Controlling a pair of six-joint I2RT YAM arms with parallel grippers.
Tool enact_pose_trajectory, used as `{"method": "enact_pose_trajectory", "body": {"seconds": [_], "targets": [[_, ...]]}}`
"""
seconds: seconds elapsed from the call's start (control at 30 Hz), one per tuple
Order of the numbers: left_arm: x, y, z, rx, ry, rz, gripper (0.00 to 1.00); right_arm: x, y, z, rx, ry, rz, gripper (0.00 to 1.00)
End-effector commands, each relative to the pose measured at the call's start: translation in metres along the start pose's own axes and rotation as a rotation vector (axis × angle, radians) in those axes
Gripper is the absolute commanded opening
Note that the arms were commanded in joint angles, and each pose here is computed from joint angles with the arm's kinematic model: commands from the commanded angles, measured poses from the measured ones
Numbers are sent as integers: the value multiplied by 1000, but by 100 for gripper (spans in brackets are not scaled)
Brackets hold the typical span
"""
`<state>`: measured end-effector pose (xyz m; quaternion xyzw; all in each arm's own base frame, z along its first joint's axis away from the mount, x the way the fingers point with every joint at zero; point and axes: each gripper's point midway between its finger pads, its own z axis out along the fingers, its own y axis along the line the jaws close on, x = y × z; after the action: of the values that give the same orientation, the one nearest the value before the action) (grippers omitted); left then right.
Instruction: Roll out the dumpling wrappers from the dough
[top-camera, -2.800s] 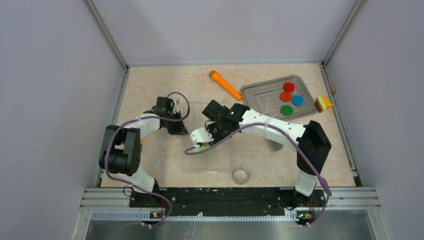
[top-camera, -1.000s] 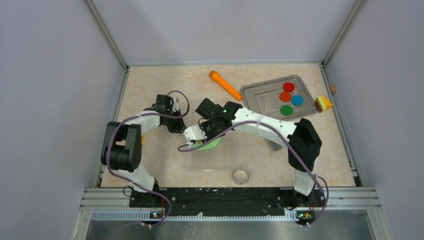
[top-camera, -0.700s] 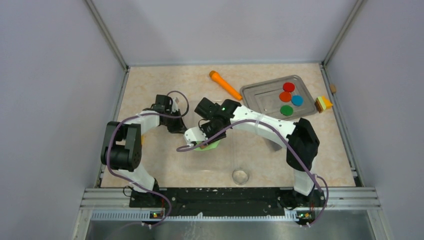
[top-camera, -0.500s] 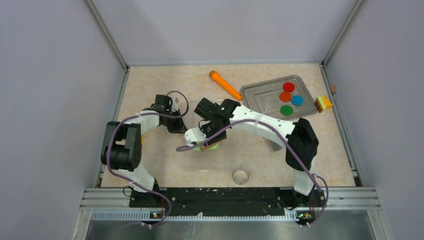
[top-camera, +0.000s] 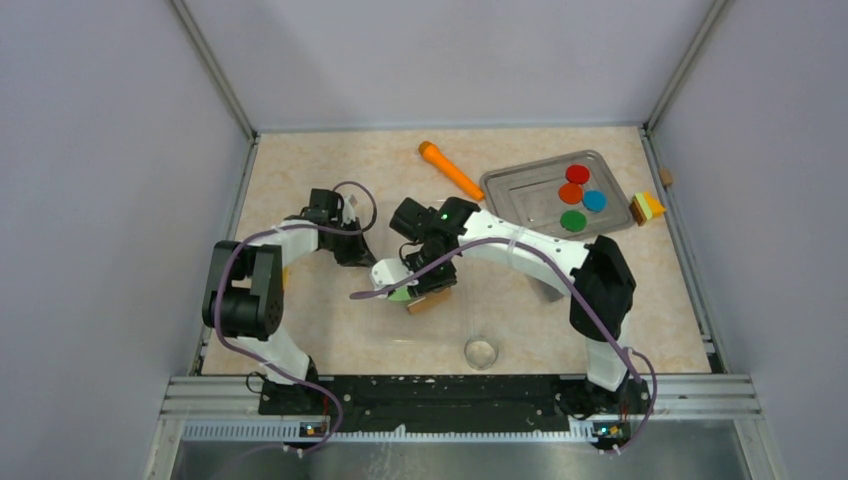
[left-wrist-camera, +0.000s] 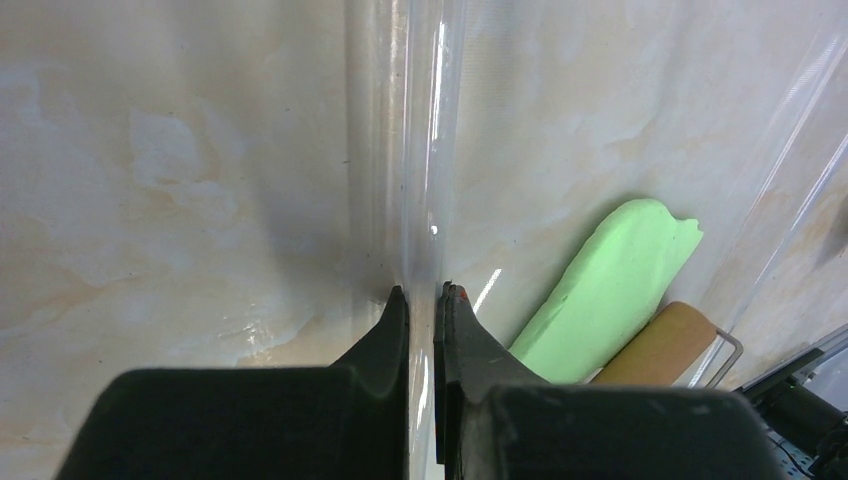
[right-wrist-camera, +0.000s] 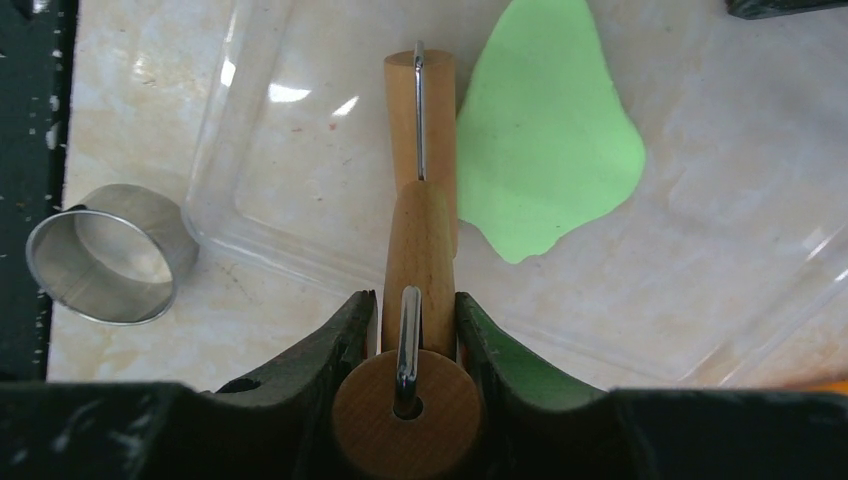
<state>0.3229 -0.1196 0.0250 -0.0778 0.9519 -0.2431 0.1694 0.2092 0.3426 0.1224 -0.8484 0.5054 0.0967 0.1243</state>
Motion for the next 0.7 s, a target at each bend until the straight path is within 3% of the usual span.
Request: {"method": "enact_pose_trajectory", "body": {"seconds": [0.0, 0.17, 0.3, 0.47, 0.67], "targets": [[-13, 15, 10, -61, -38, -32, 0, 5, 64, 21, -288, 31, 89, 0], [-13, 15, 11, -58, -34, -36, 0, 3, 54, 15, -246, 33, 80, 0], [-12, 12, 9, -44, -31, -34, 0, -12, 4, -19, -68, -36, 118, 0], [-11, 6, 7, -14, -28, -26, 0, -31, -53, -87, 53, -334, 379, 0], [-13, 5, 8, -5, -27, -4, 0, -4, -55, -84, -176, -497, 854, 0]]}}
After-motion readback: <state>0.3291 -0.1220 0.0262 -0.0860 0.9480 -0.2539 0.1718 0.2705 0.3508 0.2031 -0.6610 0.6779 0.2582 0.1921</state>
